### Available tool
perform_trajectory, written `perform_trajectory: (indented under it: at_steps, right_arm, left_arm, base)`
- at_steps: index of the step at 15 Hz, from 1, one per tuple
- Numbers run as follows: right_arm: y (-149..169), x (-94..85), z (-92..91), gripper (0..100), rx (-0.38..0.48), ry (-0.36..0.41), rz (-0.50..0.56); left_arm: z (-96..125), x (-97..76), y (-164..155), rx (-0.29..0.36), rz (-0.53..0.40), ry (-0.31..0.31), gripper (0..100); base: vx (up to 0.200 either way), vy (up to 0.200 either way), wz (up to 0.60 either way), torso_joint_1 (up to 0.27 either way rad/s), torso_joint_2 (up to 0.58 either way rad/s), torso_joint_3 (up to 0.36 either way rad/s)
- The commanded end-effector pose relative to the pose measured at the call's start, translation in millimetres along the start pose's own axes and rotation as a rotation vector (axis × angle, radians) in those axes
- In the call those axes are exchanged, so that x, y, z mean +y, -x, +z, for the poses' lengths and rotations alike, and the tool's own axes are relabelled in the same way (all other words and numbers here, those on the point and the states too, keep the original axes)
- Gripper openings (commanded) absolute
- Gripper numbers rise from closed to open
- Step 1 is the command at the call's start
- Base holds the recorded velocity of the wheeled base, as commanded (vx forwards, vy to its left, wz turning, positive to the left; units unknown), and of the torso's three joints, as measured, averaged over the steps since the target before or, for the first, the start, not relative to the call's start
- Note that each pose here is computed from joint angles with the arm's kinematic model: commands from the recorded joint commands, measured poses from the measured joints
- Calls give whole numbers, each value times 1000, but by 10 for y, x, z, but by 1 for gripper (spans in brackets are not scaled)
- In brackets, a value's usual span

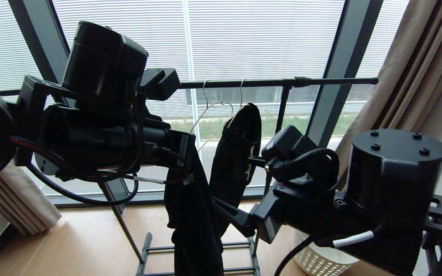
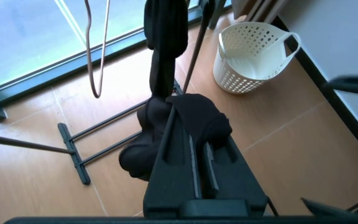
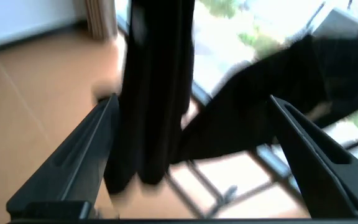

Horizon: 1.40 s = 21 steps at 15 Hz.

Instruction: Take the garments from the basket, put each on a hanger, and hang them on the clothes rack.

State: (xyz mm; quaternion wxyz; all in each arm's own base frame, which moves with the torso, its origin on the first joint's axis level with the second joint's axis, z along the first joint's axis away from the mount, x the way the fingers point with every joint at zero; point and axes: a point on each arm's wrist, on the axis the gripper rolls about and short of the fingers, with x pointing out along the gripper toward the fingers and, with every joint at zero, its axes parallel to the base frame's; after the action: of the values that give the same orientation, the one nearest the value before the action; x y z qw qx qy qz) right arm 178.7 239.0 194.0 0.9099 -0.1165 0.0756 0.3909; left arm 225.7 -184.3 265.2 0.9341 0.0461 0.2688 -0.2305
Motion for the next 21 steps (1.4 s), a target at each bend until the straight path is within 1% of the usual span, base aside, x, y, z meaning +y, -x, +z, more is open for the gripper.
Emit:
perform_trajectory:
  at_steps: [1, 3, 5, 6, 7, 10, 12, 13, 16, 19, 21]
  right_arm:
    - [-317, 123, 113, 100, -24, -33, -43]
    - [-448, 151, 188, 100, -46, -46, -51]
    - [-526, 159, 181, 100, -42, -48, -60]
    - [-575, 153, 143, 100, -29, -46, -73]
    - [-605, 79, 92, 100, -12, -50, -95]
    - [-631, -33, -13, 100, 23, -58, -126]
    - [-642, -69, -147, 100, 67, -59, -137]
    - [-635, -67, -209, 100, 88, -59, -135]
    - [-645, -48, -340, 100, 129, -91, -133]
    - [-681, -35, -412, 100, 151, -90, -131]
    - [-702, -20, -509, 100, 183, -84, -130]
  left_arm:
    - [-8, -30, -19, 5, -7, -6, 0]
    - [-20, -52, -24, 9, -11, -11, 0]
    - [-35, -54, -24, 13, -10, -13, 0]
    - [-37, -52, -20, 13, -7, -13, 0]
    - [-39, -51, -17, 13, -7, -13, 0]
    - [-48, -43, 18, 10, -8, -14, 0]
    - [-36, -35, 73, -1, -12, -11, 0]
    - [-34, -31, 94, -6, -13, -11, 0]
    - [-53, -23, 120, -4, -13, -11, 0]
    - [-51, -20, 140, -9, -15, -10, 0]
    - [-46, -11, 166, -15, -15, -8, 0]
  base:
    - [0, 0, 0, 0, 0, 0]
    - [0, 0, 0, 0, 0, 0]
    - [0, 0, 0, 0, 0, 0]
    - [0, 0, 0, 0, 0, 0]
    - [0, 0, 0, 0, 0, 0]
    - [0, 0, 0, 0, 0, 0]
    - [0, 0, 0, 0, 0, 0]
    - [0, 0, 0, 0, 0, 0]
    - [0, 0, 0, 0, 0, 0]
    - [0, 0, 0, 0, 0, 0]
    - [0, 0, 0, 0, 0, 0]
